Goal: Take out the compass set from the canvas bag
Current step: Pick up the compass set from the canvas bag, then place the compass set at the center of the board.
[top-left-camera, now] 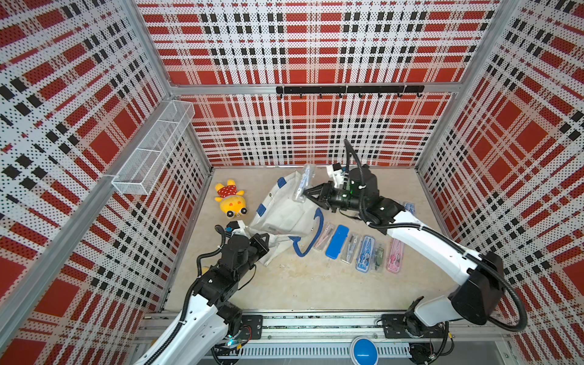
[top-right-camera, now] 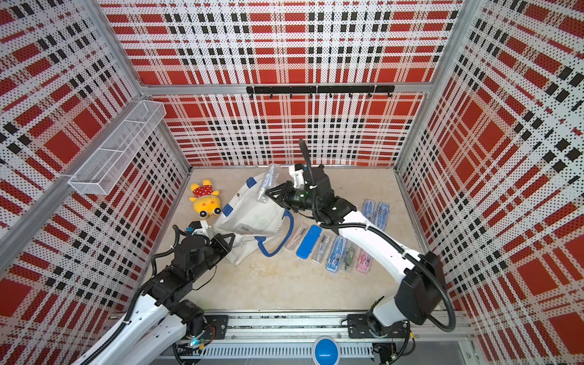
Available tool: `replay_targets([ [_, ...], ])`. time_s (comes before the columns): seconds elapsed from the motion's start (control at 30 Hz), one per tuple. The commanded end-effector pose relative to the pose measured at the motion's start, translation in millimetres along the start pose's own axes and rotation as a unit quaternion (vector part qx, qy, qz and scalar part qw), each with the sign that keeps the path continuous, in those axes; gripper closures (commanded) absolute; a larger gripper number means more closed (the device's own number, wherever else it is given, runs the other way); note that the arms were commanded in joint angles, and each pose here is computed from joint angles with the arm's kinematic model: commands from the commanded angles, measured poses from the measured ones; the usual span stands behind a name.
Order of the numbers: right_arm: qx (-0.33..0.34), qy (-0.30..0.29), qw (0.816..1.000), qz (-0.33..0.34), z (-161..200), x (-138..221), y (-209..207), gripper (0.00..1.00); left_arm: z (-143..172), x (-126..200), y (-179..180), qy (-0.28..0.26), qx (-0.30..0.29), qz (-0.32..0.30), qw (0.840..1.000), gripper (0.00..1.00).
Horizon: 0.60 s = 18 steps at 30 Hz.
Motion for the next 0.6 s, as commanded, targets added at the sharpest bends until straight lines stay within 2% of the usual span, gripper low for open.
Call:
replay_targets([
  [0.0, 0.007, -0.028, 1.000, 0.012, -13, 28, -12, 0.91, 8, -2, 12, 0.022, 0.017, -0.016, 0.999, 1.00],
  [0.13, -0.015, -0.054, 0.998, 0.043, -32, 56, -40, 0.91, 5, 3, 16, 0.008, 0.039, -0.019, 0.999, 1.00],
  [0.27, -0.039, -0.071, 0.994, 0.074, -48, 69, -72, 0.91, 2, 10, 21, -0.009, 0.043, -0.032, 0.999, 1.00],
  [0.4, -0.065, -0.076, 0.991, 0.091, -57, 63, -103, 0.91, 1, 11, 24, -0.010, 0.049, -0.038, 0.998, 1.00],
  [0.57, -0.106, -0.086, 0.988, 0.075, -68, 45, -138, 0.91, -1, 12, 24, -0.015, 0.054, -0.042, 0.998, 1.00],
])
Point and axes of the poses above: each gripper's point midway between its finger pads, its own x axis back along the fingers, its own y axis along the line the jaws close on, z = x × y, the point moved 9 cm from there along x, back along the fingers, and after that the axes turned 14 degrees about -x, right-handed, at the moved point
